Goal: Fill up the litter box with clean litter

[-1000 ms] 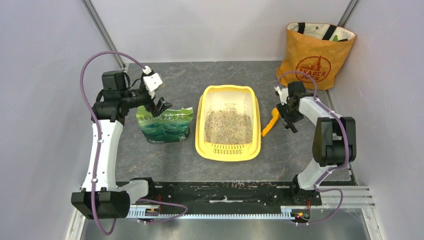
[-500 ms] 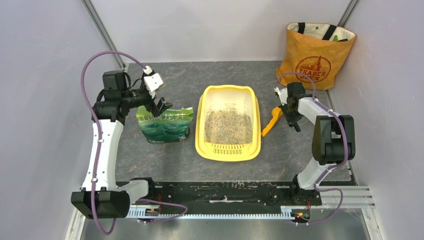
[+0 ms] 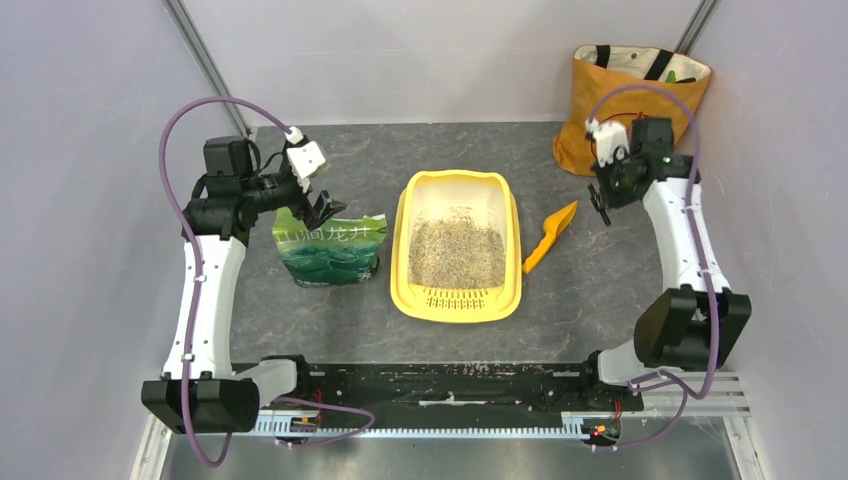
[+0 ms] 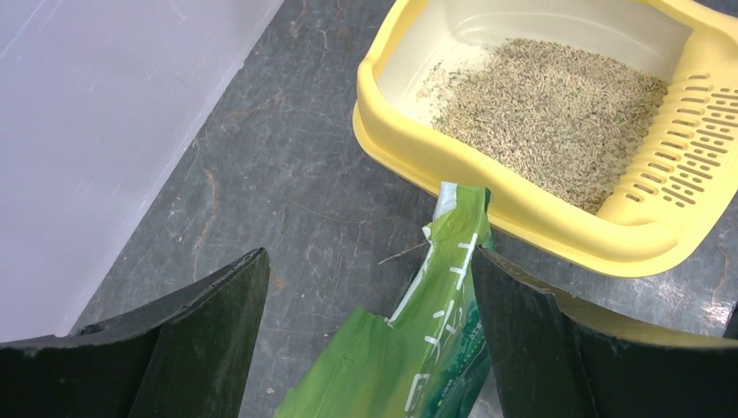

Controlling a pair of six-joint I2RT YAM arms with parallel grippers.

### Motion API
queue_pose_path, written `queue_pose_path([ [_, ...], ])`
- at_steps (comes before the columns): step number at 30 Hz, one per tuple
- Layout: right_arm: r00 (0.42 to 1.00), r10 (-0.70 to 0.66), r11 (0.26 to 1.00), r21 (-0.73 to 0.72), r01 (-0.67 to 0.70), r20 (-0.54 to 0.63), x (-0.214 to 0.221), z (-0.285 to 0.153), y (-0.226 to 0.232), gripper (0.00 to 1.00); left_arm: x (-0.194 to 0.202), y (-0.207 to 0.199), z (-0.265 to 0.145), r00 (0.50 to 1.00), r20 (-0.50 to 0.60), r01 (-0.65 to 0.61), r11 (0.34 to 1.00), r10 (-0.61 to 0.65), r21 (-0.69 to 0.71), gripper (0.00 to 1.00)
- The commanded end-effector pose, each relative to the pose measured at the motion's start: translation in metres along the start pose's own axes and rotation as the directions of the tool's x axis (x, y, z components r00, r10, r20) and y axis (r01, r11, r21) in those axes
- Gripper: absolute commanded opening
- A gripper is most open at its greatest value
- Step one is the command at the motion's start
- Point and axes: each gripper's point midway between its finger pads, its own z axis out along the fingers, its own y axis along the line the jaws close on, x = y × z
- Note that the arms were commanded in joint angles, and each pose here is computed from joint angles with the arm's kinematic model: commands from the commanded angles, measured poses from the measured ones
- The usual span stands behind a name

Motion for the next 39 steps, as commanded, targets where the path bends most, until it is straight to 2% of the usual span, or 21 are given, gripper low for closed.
queue_pose_path([
  [1,0.980,-0.016,0.972,-0.225,0.062,0.198,-0.053,-0.073,0.039,0.00,-0.030,0.002,-0.003,0.997,0.076,-0.011,1.000,0.010,0.019,0.92],
  [5,0.938,0.031,0.881,-0.453,0.138,0.345,-0.091,-0.126,0.086,0.00,-0.045,-0.009,-0.001,0.989,0.144,-0.034,0.996,0.021,0.088,0.92],
  [10,0.883,-0.014,0.672,-0.649,0.355,0.469,-0.113,-0.177,0.177,0.00,-0.061,-0.046,0.009,0.973,0.230,-0.063,0.969,0.007,0.239,0.92],
  [14,0.838,-0.061,0.524,-0.697,0.490,0.543,-0.114,-0.207,0.238,0.00,-0.064,-0.081,0.020,0.969,0.248,-0.102,0.937,0.017,0.335,0.93],
  [17,0.814,-0.089,0.442,-0.710,0.549,0.574,-0.110,-0.220,0.269,0.00,-0.067,-0.109,0.029,0.968,0.251,-0.125,0.905,0.021,0.406,0.92],
  [26,0.773,-0.142,0.297,-0.719,0.629,0.618,-0.096,-0.235,0.319,0.00,-0.082,-0.164,0.035,0.961,0.264,-0.091,0.812,-0.080,0.577,0.82],
  [35,0.758,-0.191,0.238,-0.720,0.652,0.623,-0.086,-0.232,0.341,0.00,-0.090,-0.193,0.038,0.964,0.249,-0.086,0.779,-0.092,0.622,0.70],
  [37,0.754,-0.199,0.227,-0.719,0.657,0.626,-0.084,-0.233,0.343,0.00,-0.091,-0.195,0.038,0.962,0.255,-0.087,0.781,-0.095,0.619,0.64],
  [39,0.746,-0.200,0.220,-0.713,0.666,0.635,-0.084,-0.235,0.345,0.00,-0.092,-0.196,0.038,0.961,0.258,-0.084,0.779,-0.102,0.621,0.49],
])
